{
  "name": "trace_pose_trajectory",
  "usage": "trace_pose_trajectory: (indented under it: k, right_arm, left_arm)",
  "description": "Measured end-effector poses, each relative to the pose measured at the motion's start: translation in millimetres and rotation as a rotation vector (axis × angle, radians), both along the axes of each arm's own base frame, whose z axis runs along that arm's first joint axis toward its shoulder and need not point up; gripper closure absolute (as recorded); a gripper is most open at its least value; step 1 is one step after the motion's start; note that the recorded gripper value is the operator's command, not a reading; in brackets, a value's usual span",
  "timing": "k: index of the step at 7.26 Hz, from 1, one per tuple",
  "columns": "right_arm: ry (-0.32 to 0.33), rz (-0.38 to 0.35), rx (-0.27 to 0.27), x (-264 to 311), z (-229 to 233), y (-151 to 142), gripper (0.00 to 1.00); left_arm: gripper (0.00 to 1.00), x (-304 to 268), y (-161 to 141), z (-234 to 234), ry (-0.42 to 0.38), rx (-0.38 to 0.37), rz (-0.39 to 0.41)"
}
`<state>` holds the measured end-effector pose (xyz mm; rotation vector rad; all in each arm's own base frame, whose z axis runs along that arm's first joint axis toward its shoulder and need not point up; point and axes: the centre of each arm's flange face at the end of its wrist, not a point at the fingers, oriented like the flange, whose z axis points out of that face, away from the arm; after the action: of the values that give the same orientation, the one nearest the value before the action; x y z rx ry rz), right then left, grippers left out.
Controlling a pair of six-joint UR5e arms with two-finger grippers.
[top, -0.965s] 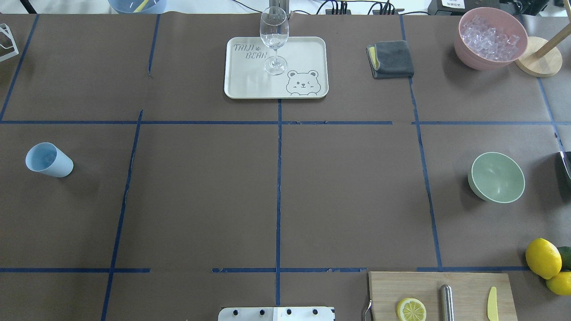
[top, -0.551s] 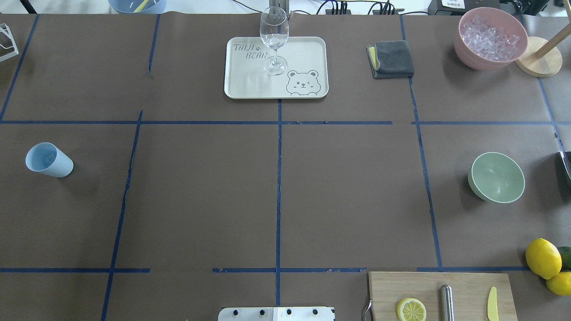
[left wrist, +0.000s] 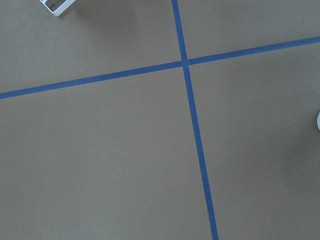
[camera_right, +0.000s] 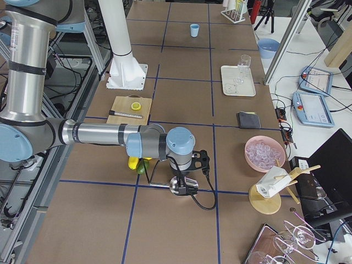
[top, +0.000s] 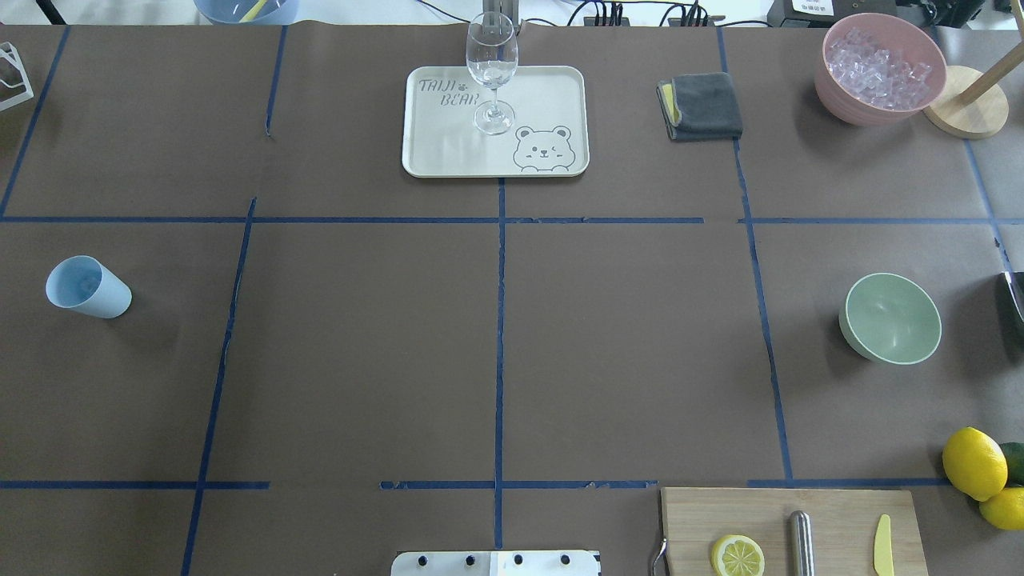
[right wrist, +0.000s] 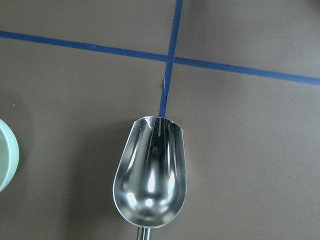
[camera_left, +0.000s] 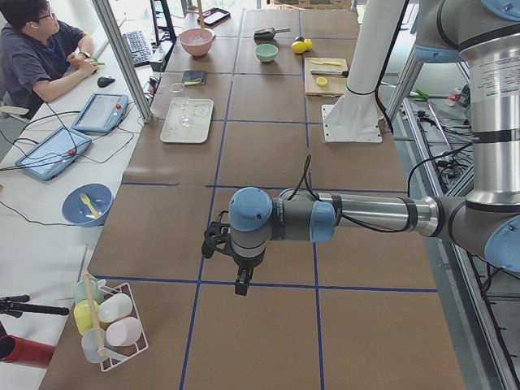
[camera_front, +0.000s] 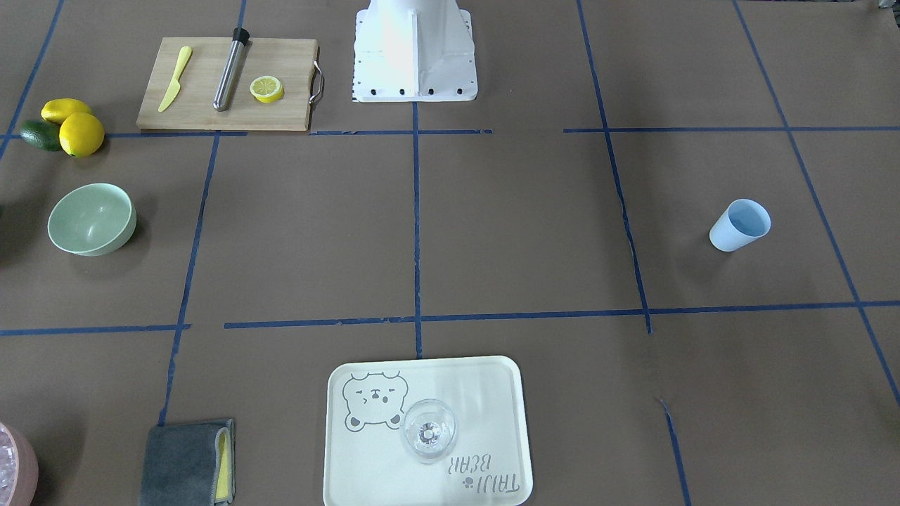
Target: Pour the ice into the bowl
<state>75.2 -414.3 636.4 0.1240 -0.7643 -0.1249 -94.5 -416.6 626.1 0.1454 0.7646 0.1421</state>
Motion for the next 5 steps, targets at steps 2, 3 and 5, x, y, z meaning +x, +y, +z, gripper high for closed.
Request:
trace_pose_trajectory:
  k: [2,3,5]
  right_arm:
    - [-0.012,0.0,0.069,-1.3,-6.8,-4.6,0.0]
    - [-0.023,0.006,0.073,-2.8,-8.1,-5.9,0.0]
    - [-0.042,0.017,0.064,-15.7,-14.4,-12.4,0.0]
  left_arm:
    - [0.0,-0.1,-2.8,-3.0,-0.001,0.043,-0.001]
    - [0.0,0.0,-3.7,-3.7,-0.002,0.06,-0.001]
    - [0.0,0.0,-5.0,-5.3,-0.004,0.079,0.0]
